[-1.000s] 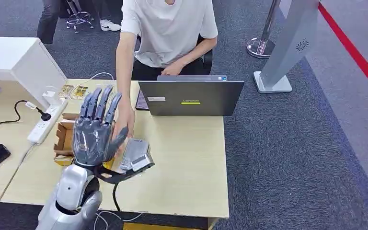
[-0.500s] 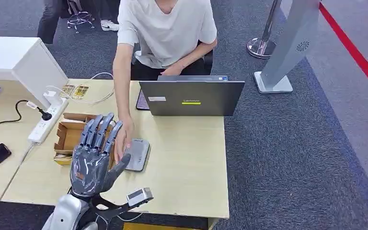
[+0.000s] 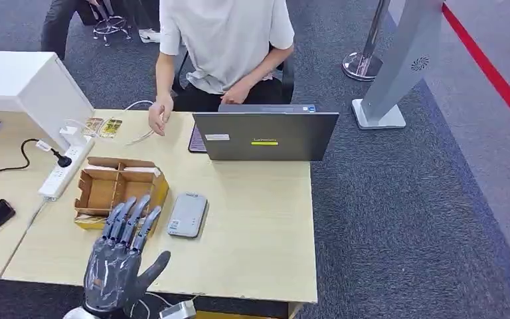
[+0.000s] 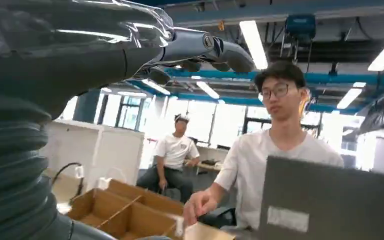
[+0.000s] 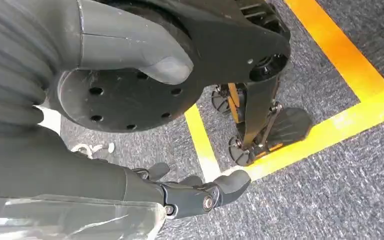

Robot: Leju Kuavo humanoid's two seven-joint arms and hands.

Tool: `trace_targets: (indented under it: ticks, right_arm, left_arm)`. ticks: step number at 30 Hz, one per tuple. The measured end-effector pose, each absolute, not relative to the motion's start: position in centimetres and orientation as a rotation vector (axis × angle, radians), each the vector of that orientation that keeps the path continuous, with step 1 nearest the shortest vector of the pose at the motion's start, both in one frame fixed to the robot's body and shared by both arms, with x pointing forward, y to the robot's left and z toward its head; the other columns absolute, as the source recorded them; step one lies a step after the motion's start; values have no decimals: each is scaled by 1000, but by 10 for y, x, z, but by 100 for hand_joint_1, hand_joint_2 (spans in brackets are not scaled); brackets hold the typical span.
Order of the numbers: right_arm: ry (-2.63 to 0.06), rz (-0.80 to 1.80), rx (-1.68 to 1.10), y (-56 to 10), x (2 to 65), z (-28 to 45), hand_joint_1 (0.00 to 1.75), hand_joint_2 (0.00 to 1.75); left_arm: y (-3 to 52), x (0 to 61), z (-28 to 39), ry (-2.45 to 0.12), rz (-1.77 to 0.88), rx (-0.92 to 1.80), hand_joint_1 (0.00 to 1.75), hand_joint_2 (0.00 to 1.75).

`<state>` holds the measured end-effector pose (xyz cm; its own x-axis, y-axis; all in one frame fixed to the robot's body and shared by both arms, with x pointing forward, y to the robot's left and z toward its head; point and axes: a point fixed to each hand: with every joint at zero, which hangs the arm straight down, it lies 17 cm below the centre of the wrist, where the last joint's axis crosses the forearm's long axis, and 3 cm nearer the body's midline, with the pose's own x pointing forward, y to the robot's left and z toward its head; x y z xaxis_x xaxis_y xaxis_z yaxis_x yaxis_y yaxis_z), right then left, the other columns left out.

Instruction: Pass the card to the sensor for recognition and then transmit it.

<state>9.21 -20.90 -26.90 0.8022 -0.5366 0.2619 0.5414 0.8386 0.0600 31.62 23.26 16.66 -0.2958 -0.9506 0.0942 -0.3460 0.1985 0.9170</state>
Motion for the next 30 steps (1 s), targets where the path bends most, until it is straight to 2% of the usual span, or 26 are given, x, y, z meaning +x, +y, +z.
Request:
trace_targets:
  ticks: [12,24,30]
  right_arm:
    - [-258,-536,-19,-209,89,-270,0,175]
    - [-255,-489,-19,-208,88,-271,0,175]
    - [-260,-473,-8,-206,89,-270,0,175]
  left_arm:
    - [346,330,70,-1226,-1235,1200,0,175]
    - [410,334,51,-1071,-1142,1290,0,175]
    - [422,342,46,-1054,-1120,1311,0,175]
